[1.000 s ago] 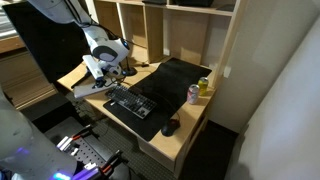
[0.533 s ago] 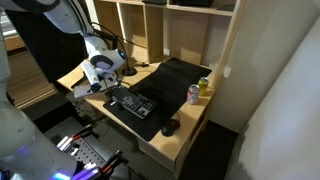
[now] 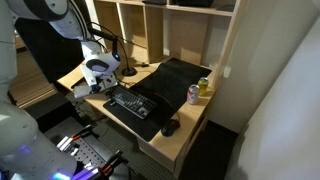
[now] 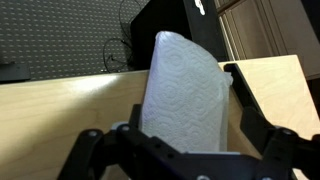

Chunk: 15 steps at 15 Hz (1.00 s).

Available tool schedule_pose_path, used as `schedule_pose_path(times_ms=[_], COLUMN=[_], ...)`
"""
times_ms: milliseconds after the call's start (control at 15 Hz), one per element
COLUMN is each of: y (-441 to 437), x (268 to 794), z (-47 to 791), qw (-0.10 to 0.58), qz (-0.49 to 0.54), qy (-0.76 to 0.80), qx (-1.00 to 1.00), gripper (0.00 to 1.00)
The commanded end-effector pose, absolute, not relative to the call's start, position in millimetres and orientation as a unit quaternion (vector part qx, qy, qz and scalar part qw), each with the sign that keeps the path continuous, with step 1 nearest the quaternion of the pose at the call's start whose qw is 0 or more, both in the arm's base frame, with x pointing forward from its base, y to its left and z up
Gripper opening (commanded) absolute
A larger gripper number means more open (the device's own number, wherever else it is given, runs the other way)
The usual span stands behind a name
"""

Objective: Move the paper away from the computer

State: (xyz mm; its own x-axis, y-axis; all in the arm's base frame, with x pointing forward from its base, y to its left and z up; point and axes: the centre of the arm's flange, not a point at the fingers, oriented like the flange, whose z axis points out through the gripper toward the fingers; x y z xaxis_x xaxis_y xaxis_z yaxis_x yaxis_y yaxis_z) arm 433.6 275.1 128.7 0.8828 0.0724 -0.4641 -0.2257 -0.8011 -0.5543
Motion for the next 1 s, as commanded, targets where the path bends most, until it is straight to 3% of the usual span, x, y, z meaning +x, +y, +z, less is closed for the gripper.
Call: schedule_pose_path(times_ms=[0, 133, 200, 333, 933], y=[279.8, 279.1, 278.2, 276.7, 272.0], x=[441.7, 443.5, 444.4, 445.3, 447.0], z=[123.4, 123.6, 123.6, 123.5, 123.2], qw=[0.298, 0.289, 0.285, 0.270, 0.190], qz=[0.218, 0.210, 0.208, 0.203, 0.204], qy=[0.067, 0.077, 0.078, 0.086, 0.104], qx=[-0.927, -0.931, -0.932, -0.937, -0.955], gripper=[1.00, 0.96, 0.74, 0.69, 0.06])
